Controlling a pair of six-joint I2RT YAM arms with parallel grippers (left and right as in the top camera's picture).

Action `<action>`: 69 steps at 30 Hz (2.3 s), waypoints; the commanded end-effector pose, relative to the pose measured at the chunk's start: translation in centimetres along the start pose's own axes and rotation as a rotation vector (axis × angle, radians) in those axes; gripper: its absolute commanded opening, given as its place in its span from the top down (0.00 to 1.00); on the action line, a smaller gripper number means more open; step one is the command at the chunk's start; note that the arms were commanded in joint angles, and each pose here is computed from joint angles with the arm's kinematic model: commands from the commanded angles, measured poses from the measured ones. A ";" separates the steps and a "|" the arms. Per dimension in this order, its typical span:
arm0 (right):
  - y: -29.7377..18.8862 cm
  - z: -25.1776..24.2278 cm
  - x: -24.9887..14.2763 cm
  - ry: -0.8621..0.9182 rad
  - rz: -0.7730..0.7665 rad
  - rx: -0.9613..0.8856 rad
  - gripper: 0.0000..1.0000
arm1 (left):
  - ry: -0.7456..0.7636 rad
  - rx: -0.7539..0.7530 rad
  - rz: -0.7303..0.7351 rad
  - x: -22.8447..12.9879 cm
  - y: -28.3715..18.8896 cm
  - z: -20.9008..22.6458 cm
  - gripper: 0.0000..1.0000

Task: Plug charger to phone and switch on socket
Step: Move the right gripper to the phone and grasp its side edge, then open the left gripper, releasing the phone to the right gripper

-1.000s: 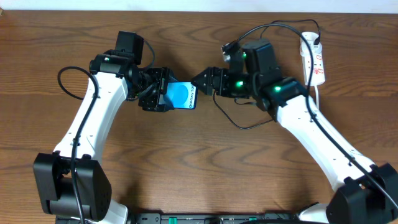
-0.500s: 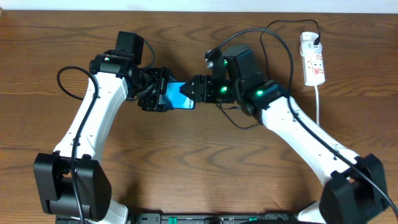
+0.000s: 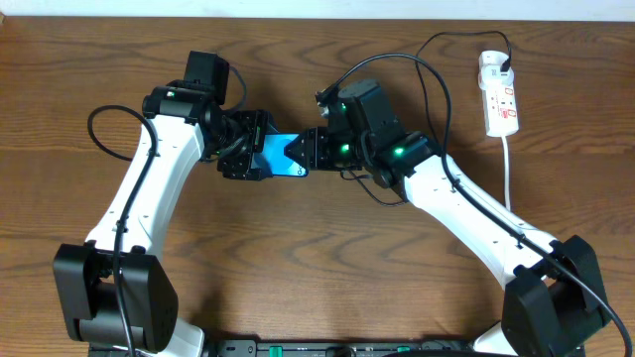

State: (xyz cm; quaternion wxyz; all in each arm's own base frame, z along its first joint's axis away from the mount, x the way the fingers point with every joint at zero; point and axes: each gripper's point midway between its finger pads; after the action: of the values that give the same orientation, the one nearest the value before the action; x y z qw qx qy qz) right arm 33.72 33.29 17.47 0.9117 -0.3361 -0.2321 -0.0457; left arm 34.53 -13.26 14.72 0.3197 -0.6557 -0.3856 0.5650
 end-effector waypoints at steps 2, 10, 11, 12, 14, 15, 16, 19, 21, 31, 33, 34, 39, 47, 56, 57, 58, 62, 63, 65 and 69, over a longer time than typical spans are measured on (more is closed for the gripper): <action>0.5 0.4 0.0 0.007 -0.006 -0.007 0.67 | 0.019 -0.027 -0.005 -0.2 -0.9 -0.2 0.93; 0.8 0.8 0.0 -0.004 -0.007 0.001 0.73 | 0.019 -0.025 0.005 -0.4 -0.9 -0.1 0.92; 0.8 0.8 0.0 -0.005 -0.009 0.001 0.74 | 0.019 -0.024 0.014 -0.5 -0.9 -0.1 0.93; 0.8 0.8 0.0 -0.006 -0.010 0.003 0.75 | 0.019 -0.021 0.025 -0.7 -0.9 0.0 0.93; 0.8 0.8 0.0 -0.006 -0.010 0.003 0.76 | 0.020 -0.020 0.032 -0.9 -0.9 0.0 0.92; 0.8 0.9 0.0 -0.006 -0.010 0.003 0.76 | 0.019 -0.020 0.033 -0.9 -0.9 0.0 0.93; 0.9 0.9 0.0 -0.007 -0.009 0.003 0.76 | 0.019 -0.020 0.033 -0.9 -0.9 0.0 0.93; 0.9 0.9 -0.1 -0.008 -0.008 0.004 0.79 | 0.020 -0.020 0.033 -0.9 -0.9 0.0 0.93; 1.0 0.9 -0.1 -0.009 -0.008 0.002 0.81 | 0.019 -0.020 0.033 -0.9 -0.9 0.0 0.92; 1.0 0.8 0.0 -0.009 -0.013 -0.005 0.89 | 0.019 -0.019 0.036 -0.9 -0.9 0.0 0.93; 1.0 0.8 0.0 -0.009 -0.013 -0.005 0.90 | 0.020 -0.019 0.036 -0.9 -0.9 0.0 0.93; 1.0 0.8 0.0 -0.009 -0.013 -0.005 0.90 | 0.019 -0.019 0.036 -0.9 -0.9 0.0 0.93; 1.0 0.8 0.1 -0.009 -0.016 -0.007 0.93 | 0.019 -0.019 0.036 -0.9 -0.9 0.0 0.92; 0.9 1.0 0.4 -0.007 -0.028 0.001 0.99 | 0.020 -0.019 0.036 -0.9 -0.9 0.0 0.93; 0.7 0.9 1.0 -0.010 -0.049 0.006 0.99 | 0.019 -0.020 0.035 -0.9 -0.9 0.0 0.93; 0.6 0.7 1.3 -0.008 -0.056 0.004 0.99 | 0.019 -0.020 0.033 -0.9 -0.9 0.0 0.93; 0.5 0.5 1.5 -0.006 -0.062 0.001 0.99 | 0.019 -0.022 0.027 -0.8 -0.9 -0.1 0.92; -0.4 -1.1 2.6 0.003 -0.087 -0.019 0.99 | 0.044 -0.029 -0.010 -0.1 -0.9 -0.2 0.86; -0.7 -1.6 2.9 0.002 -0.093 -0.027 0.99 | 0.062 -0.030 -0.019 0.1 -1.0 -0.2 0.85; -1.3 -2.6 3.4 0.005 -0.103 -0.043 0.99 | 0.108 -0.034 -0.046 0.5 -1.0 -0.3 0.78; -2.5 -4.0 4.0 0.015 -0.110 -0.048 0.99 | 0.266 -0.033 -0.103 1.4 -1.0 -0.5 0.63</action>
State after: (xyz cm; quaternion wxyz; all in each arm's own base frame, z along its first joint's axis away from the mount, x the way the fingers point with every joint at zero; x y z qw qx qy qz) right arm 37.39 29.93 16.44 0.9024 -0.3586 -0.2171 -0.0996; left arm 34.71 -12.57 14.77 0.3471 -0.6843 -0.3806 0.5162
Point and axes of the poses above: each gripper's point midway between its finger pads, its own y axis out along the fingers, its own z axis along the line the jaws close on, x = y × z, and after that the axes turned 10 degrees about -y, right-handed
